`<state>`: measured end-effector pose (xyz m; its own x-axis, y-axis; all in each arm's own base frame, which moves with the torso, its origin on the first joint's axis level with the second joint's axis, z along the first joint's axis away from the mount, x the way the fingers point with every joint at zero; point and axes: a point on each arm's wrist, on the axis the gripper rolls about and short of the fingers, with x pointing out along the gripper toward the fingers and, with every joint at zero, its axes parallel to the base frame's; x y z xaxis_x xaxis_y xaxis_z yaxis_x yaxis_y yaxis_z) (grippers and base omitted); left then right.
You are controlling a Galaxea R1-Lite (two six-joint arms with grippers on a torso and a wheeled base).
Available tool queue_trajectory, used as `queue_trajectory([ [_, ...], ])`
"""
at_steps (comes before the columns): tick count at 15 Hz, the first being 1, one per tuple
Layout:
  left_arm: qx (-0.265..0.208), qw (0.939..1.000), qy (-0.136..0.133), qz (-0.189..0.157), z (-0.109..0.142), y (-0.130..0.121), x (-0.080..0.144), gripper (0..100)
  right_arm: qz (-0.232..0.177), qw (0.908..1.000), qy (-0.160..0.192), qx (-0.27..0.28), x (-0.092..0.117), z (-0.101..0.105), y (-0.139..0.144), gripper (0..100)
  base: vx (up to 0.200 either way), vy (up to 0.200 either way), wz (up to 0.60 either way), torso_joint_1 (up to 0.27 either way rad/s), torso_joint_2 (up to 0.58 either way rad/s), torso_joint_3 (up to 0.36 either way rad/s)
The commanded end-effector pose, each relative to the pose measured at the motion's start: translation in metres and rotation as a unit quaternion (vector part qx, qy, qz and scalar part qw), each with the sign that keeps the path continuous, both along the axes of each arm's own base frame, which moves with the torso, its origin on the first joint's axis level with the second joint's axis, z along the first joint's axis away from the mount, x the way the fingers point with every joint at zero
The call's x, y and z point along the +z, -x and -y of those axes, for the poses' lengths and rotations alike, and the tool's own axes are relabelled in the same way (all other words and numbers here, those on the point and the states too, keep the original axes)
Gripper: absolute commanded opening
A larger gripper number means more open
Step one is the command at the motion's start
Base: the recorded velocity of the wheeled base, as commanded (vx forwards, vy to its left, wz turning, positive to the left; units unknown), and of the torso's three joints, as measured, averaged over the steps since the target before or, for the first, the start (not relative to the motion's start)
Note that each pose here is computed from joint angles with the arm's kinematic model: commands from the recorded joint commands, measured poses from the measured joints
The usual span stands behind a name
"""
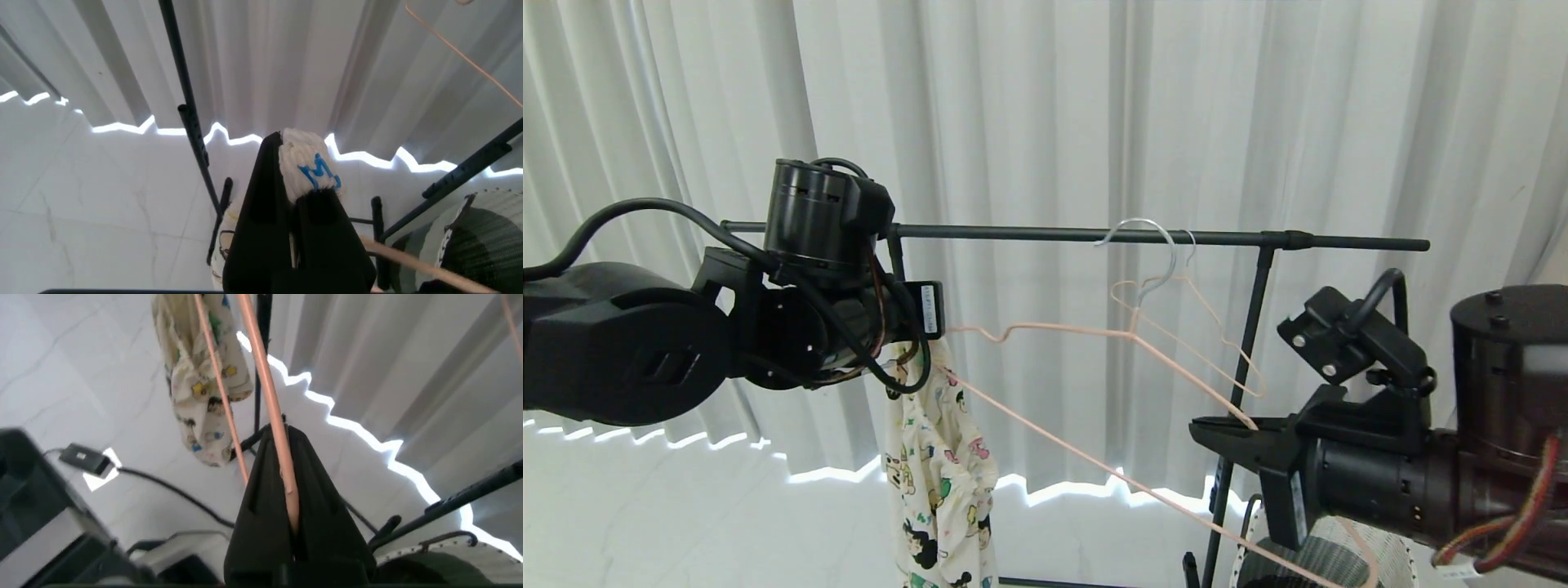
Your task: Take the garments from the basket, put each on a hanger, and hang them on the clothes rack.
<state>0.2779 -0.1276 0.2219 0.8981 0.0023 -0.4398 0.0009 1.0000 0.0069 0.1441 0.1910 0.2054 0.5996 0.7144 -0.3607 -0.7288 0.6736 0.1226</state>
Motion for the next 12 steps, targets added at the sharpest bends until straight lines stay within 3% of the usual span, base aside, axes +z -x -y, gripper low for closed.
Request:
queue_trajectory([
  [1, -0.003, 1.0, 0.002, 0.003, 0.0, 0.004, 0.002, 0, -0.006, 0.9999, 0.013, -0.007, -0.011, -0.02, -0.015, 0, 0.0, 0.0, 0.0, 0.0, 0.0, 0.0],
  [5, 0.0, 1.0, 0.001, 0.006, 0.001, 0.004, 0.004, 0, -0.003, 0.9999, 0.01, -0.007, -0.008, -0.027, -0.02, 0, 0.0, 0.0, 0.0, 0.0, 0.0, 0.0],
  [8, -0.005, 0.9988, 0.043, 0.024, 0.011, 0.012, 0.018, 0, -0.005, 0.9993, 0.027, -0.027, -0.017, -0.033, -0.024, 0, 0.0, 0.0, 0.0, 0.0, 0.0, 0.0],
  [12, -0.002, 0.9978, 0.061, 0.025, 0.008, 0.024, 0.025, 0, -0.002, 0.9988, 0.028, -0.04, -0.017, -0.041, -0.028, 0, 0.0, 0.0, 0.0, 0.0, 0.0, 0.0],
])
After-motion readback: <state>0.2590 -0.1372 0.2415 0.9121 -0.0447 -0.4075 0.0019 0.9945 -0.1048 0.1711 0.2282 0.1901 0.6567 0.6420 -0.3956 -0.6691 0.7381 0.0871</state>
